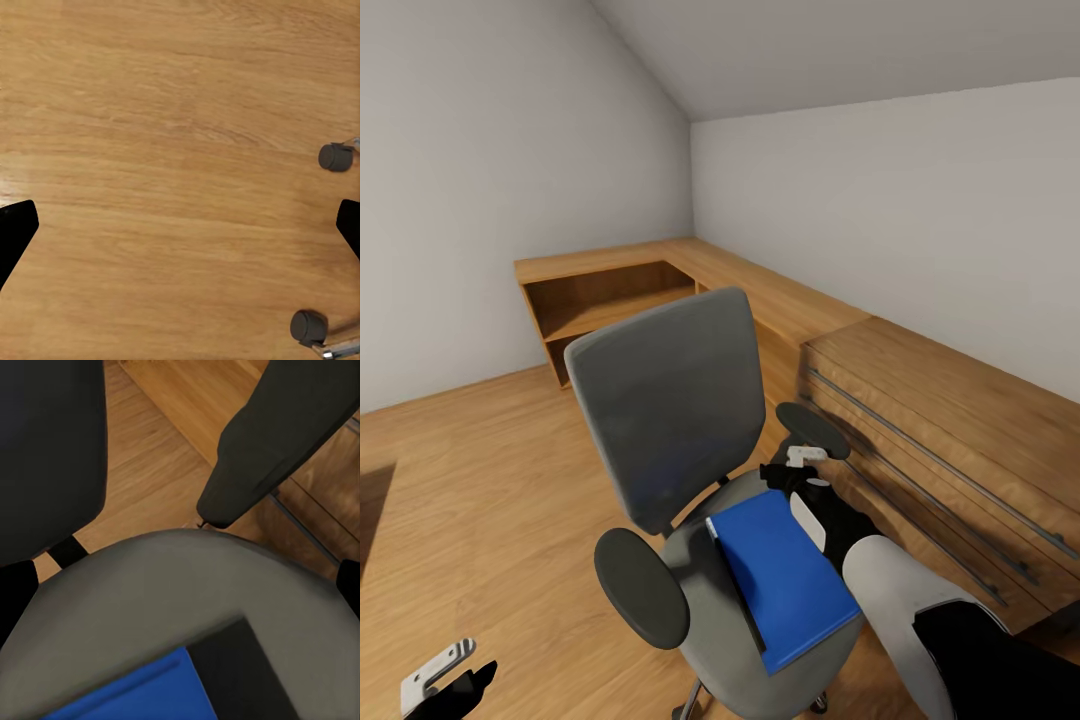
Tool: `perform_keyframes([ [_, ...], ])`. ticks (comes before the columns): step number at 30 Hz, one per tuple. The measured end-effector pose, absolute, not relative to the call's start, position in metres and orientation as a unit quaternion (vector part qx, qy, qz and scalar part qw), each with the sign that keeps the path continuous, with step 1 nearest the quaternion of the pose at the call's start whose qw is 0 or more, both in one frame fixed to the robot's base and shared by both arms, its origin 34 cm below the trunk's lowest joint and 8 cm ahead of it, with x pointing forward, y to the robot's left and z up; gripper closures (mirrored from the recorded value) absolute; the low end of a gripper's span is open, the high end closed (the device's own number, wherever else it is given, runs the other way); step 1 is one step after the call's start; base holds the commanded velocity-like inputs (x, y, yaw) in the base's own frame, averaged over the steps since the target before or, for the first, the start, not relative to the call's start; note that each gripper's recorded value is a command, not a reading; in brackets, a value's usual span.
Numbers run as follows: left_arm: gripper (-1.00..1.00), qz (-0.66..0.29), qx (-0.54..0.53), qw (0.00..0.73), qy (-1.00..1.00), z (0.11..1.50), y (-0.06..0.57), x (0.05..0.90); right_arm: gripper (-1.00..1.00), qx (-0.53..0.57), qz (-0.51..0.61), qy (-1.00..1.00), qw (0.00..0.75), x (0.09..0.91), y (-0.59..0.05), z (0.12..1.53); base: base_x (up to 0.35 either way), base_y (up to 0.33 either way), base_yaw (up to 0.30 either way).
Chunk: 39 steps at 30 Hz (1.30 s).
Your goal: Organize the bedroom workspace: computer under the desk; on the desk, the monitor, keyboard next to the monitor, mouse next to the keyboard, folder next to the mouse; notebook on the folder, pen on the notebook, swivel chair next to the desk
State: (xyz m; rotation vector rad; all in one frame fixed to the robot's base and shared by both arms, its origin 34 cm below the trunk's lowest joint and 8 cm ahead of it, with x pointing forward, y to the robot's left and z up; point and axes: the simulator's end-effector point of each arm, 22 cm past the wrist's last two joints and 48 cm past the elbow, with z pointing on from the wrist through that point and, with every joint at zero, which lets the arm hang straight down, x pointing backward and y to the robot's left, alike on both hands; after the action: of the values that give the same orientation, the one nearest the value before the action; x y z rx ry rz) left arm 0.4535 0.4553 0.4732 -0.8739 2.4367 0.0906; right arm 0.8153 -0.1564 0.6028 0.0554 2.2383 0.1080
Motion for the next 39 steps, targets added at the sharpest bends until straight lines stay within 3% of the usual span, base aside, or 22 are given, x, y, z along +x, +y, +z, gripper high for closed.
perform_keyframes([
  [39,-1.0,0.04,-0.329,0.263,0.906,0.466,0.46,0.447,-1.0,0.028,0.043,0.904,0.424,0.813,-0.161,0.585,0.0,0.0,0.0],
])
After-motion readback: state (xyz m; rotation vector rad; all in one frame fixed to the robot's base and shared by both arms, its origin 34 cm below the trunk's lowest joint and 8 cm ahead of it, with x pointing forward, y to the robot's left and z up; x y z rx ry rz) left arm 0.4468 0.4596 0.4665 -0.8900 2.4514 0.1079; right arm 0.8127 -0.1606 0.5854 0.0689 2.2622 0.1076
